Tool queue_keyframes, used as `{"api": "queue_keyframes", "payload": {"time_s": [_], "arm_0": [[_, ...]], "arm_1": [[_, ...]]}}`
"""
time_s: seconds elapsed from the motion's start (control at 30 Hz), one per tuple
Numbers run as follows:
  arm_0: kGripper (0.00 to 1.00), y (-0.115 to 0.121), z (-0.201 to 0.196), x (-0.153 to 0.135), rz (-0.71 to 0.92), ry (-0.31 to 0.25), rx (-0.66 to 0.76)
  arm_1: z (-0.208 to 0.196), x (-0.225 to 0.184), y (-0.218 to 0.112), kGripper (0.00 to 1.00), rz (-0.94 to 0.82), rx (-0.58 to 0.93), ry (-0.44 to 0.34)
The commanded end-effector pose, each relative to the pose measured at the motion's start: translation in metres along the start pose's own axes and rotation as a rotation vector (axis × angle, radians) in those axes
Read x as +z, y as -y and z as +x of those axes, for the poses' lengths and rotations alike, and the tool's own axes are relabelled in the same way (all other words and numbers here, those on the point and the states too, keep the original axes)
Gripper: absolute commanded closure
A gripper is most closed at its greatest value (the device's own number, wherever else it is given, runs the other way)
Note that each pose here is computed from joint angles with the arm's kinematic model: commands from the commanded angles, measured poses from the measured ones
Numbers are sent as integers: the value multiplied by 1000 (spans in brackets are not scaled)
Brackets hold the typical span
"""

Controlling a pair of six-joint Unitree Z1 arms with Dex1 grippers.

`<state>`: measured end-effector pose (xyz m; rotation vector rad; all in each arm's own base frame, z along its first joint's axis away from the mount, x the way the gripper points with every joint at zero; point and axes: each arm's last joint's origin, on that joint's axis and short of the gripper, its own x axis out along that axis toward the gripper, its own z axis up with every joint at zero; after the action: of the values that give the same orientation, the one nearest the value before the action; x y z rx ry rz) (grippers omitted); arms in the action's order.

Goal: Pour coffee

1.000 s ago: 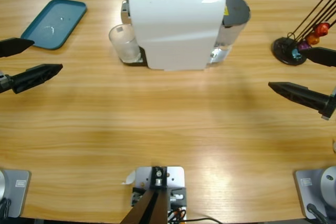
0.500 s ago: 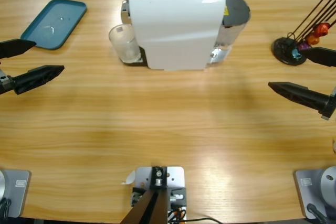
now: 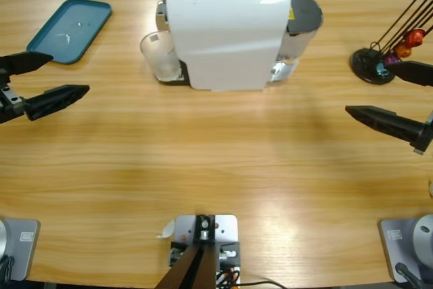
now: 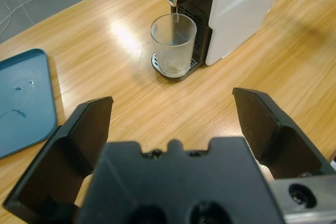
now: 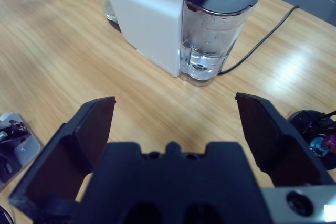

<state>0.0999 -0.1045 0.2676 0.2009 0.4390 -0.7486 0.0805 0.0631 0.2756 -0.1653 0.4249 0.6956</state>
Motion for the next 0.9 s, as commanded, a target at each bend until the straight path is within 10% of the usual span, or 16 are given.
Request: {"api": "queue_keyframes", "payload": {"time_s": [0.03, 0.9], "arm_0": [[57, 0, 7, 2, 6, 5, 18], [32, 2, 121, 18, 31, -84, -32]], "arm_1": [[9, -9, -2, 0, 14, 26, -49], [16, -9, -1, 0, 27, 29, -74]]}}
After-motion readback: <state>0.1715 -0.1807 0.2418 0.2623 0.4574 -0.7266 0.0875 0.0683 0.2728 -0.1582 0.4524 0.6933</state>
